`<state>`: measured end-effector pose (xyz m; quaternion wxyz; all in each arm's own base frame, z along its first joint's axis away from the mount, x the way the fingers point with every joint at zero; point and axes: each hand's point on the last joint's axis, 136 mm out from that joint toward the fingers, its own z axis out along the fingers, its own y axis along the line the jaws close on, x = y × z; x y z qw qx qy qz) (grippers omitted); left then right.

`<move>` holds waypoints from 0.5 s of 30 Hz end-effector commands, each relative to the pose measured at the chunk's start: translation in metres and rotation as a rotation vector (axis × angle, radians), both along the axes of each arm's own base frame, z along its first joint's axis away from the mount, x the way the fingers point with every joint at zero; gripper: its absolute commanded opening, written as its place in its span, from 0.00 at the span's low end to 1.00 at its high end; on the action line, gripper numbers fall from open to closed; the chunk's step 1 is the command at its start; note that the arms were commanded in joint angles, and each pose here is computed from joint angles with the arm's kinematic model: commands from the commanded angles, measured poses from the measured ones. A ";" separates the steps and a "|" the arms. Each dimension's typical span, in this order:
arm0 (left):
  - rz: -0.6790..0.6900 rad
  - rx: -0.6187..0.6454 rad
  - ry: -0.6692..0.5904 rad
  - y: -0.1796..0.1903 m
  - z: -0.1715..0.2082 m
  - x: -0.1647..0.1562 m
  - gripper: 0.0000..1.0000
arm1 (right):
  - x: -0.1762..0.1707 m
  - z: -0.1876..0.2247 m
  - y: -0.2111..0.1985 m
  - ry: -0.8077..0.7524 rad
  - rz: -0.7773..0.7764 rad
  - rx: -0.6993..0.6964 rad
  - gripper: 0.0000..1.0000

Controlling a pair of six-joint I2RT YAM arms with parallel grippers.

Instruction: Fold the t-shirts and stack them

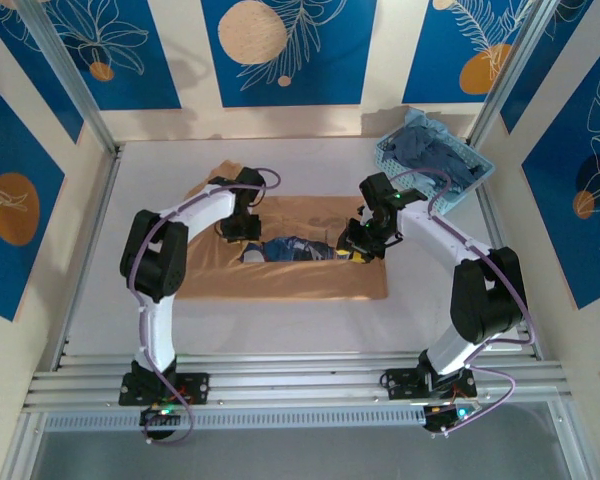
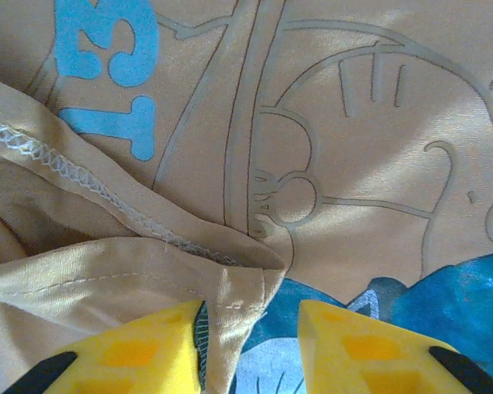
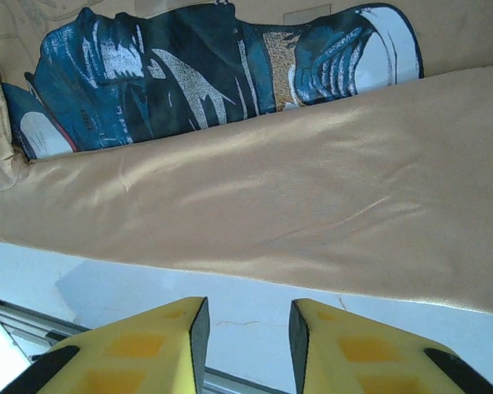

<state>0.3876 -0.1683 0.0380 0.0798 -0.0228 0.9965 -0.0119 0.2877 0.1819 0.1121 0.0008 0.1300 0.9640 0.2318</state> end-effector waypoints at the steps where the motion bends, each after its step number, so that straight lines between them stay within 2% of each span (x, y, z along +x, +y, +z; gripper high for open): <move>1: -0.006 0.026 0.025 0.007 -0.011 -0.005 0.32 | -0.003 0.011 0.004 -0.003 -0.001 0.035 0.35; 15: 0.007 -0.014 -0.004 0.002 0.001 -0.005 0.06 | -0.003 0.008 0.004 0.003 -0.003 0.038 0.35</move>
